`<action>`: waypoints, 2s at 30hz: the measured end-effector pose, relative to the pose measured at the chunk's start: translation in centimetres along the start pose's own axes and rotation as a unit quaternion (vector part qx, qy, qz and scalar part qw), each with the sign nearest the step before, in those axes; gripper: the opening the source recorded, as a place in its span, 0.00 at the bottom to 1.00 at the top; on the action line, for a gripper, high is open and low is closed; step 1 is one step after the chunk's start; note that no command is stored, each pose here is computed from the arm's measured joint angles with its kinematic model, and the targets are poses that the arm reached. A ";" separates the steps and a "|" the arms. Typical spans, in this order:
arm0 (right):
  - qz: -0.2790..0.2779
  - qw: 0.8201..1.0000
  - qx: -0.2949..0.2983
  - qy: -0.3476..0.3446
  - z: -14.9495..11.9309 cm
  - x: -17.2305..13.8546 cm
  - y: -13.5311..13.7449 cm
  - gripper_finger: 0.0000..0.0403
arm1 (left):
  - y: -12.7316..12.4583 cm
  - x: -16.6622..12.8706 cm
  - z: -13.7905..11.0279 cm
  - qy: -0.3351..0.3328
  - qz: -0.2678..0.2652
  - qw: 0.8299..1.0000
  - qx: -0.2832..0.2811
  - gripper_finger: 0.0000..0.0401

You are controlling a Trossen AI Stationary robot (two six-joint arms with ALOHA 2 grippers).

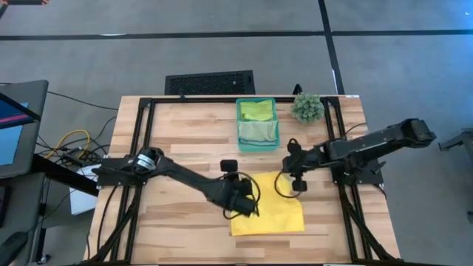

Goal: Fold microfiber towels
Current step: Fold the yellow microfiber cloth

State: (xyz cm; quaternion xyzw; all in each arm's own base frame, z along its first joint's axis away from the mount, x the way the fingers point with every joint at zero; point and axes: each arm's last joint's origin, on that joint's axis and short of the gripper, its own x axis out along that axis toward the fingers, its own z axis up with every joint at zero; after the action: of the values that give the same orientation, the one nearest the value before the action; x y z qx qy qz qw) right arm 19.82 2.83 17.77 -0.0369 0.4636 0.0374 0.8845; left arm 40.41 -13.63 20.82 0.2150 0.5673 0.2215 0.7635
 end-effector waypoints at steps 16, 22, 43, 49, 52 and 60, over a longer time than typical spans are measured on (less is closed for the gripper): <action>-0.226 0.969 0.012 0.095 1.0 -1.7 -1.4 0.27 | 2.5 4.6 -0.3 0.023 0.067 0.997 -0.028 0.09; -0.002 0.999 -0.002 0.043 -0.1 0.4 3.0 0.27 | 3.5 6.2 -2.3 0.096 0.095 0.989 -0.055 0.30; 0.184 0.970 -0.158 0.000 -1.6 5.1 13.7 0.27 | -1.6 6.1 0.2 0.057 -0.314 0.943 -0.098 0.19; 0.075 0.990 -0.104 -0.064 -0.4 2.1 12.9 0.27 | -1.0 5.1 0.9 0.007 -0.242 0.967 -0.076 0.10; -0.021 0.997 -0.027 -0.067 -0.4 1.5 11.2 0.27 | -0.1 5.7 1.8 -0.051 -0.128 0.983 -0.119 0.07; -0.088 0.993 0.078 -0.033 -2.5 4.5 6.5 0.19 | 3.0 11.9 1.1 -0.029 -0.150 0.957 -0.245 0.01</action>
State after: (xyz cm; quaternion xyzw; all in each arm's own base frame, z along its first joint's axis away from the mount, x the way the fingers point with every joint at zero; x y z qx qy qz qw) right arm 19.63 9.17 12.46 -0.0070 0.4308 -0.0753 0.8993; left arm 44.25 -4.33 13.64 -0.0601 0.4985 0.2305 0.8335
